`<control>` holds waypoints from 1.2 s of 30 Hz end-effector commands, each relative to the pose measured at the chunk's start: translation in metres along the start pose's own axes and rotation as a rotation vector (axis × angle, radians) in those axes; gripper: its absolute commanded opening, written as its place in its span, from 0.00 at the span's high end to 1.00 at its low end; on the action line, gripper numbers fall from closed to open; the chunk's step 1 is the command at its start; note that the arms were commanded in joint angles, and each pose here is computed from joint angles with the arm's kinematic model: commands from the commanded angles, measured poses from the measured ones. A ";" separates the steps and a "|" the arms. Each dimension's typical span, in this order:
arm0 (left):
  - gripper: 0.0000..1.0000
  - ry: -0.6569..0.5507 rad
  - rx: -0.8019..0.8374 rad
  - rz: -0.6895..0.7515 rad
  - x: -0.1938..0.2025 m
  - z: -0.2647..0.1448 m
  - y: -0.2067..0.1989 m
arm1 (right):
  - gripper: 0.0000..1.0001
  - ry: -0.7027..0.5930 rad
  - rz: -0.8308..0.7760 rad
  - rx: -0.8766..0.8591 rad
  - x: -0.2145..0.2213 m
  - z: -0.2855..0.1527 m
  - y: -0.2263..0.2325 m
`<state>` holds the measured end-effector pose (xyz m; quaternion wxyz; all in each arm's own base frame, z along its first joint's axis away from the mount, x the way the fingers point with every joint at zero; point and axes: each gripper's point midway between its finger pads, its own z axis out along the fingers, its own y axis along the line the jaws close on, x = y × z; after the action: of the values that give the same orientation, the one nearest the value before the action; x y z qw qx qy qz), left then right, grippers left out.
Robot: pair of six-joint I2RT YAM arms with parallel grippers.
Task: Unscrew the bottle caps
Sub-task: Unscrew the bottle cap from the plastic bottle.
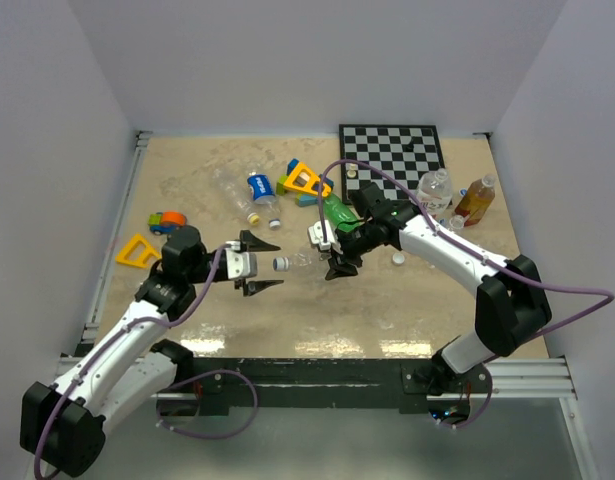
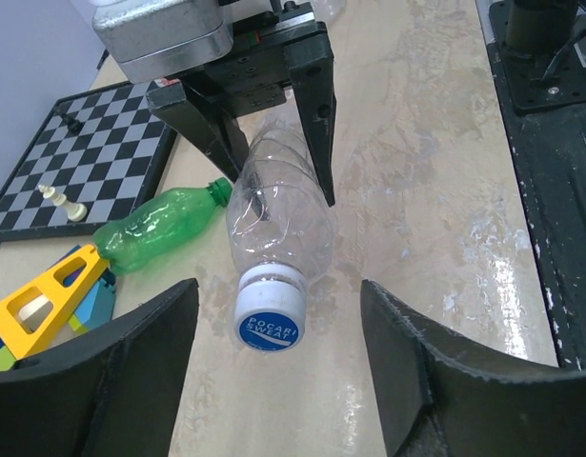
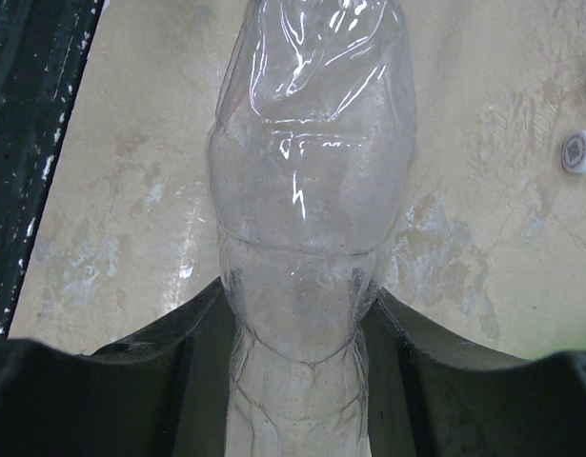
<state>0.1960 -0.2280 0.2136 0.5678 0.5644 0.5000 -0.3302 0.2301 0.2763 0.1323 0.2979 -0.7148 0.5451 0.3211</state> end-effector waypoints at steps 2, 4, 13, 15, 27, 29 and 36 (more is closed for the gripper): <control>0.33 -0.062 0.028 0.079 -0.022 0.005 0.008 | 0.92 -0.022 -0.029 -0.005 -0.010 -0.002 -0.001; 0.36 -0.056 0.028 0.070 -0.020 0.006 0.009 | 0.92 -0.022 -0.029 -0.006 -0.010 -0.002 -0.001; 0.46 -0.032 0.024 0.053 -0.013 0.007 0.010 | 0.92 -0.023 -0.032 -0.006 -0.011 -0.003 0.000; 0.48 -0.028 0.024 0.051 -0.012 0.007 0.011 | 0.92 -0.023 -0.034 -0.006 -0.010 -0.003 0.000; 0.50 -0.007 0.022 0.043 -0.006 0.008 0.011 | 0.92 -0.024 -0.033 -0.007 -0.011 -0.003 0.000; 0.50 -0.005 0.020 0.042 -0.006 0.008 0.012 | 0.92 -0.024 -0.032 -0.007 -0.011 -0.003 0.000; 0.57 0.002 0.019 0.035 -0.004 0.008 0.013 | 0.92 -0.024 -0.034 -0.007 -0.011 -0.003 0.000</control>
<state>0.2037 -0.2309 0.1992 0.5462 0.5672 0.5176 -0.3347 0.2284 0.2750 0.1312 0.2940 -0.7164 0.5449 0.3217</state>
